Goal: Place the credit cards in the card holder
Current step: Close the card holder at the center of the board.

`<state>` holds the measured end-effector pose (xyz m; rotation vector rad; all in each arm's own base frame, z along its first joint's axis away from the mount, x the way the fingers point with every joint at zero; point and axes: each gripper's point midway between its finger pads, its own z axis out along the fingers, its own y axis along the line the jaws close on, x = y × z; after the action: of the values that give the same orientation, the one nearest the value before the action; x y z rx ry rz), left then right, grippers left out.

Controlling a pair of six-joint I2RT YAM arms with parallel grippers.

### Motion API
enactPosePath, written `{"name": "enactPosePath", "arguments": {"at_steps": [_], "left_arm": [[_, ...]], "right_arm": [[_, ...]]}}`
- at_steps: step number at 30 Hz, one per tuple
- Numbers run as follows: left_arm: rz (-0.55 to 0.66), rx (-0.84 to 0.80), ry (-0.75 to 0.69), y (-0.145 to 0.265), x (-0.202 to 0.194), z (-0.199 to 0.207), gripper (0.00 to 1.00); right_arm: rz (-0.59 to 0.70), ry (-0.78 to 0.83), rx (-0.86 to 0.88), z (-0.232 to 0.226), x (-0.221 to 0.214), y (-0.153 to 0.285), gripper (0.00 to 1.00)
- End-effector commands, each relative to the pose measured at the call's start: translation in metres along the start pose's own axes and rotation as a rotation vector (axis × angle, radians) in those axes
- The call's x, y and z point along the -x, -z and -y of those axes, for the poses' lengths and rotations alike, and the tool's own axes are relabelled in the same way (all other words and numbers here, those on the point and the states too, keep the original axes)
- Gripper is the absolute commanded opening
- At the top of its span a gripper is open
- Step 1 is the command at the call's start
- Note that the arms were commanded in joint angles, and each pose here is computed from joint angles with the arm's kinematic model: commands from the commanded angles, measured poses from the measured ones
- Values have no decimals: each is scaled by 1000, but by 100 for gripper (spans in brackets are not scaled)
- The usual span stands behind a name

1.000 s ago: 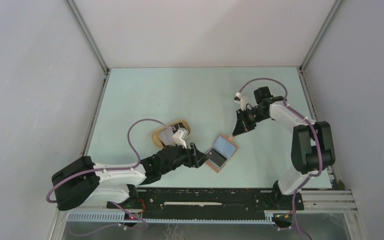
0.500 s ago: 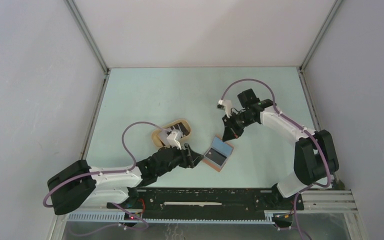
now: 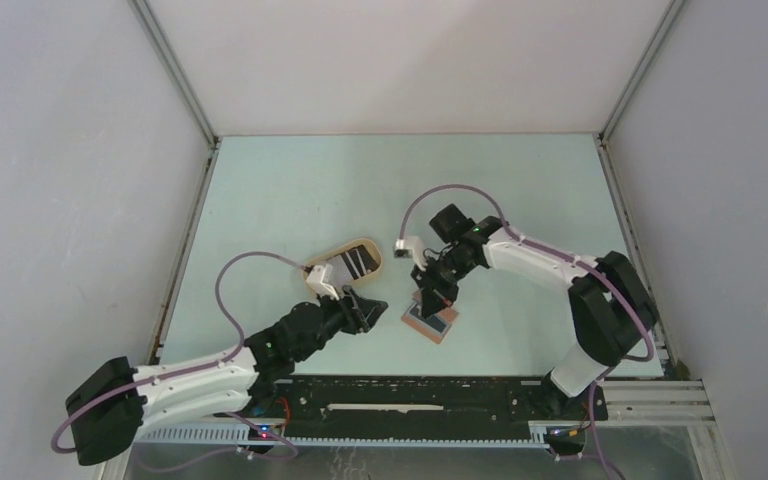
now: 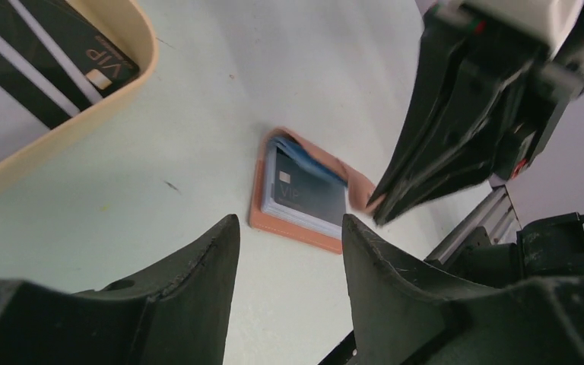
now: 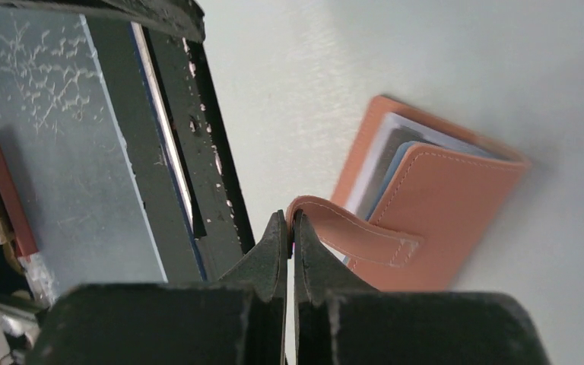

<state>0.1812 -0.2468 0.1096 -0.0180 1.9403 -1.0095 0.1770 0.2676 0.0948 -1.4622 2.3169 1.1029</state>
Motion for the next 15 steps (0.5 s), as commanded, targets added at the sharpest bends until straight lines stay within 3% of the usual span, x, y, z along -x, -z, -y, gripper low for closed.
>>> {"name": "enactPosePath", "arguments": {"at_steps": [1, 3, 8, 15], "left_arm": [[44, 75, 2, 9, 4, -22, 57], [59, 71, 10, 11, 6, -23, 56], [63, 50, 23, 10, 3, -22, 56], [41, 4, 13, 5, 0, -11, 56]], "right_arm": [[-107, 41, 41, -12, -17, -31, 0], [-150, 54, 48, -17, -23, -43, 0], [-219, 65, 71, -23, -30, -57, 24], [-132, 200, 177, -61, -10, -20, 49]]}}
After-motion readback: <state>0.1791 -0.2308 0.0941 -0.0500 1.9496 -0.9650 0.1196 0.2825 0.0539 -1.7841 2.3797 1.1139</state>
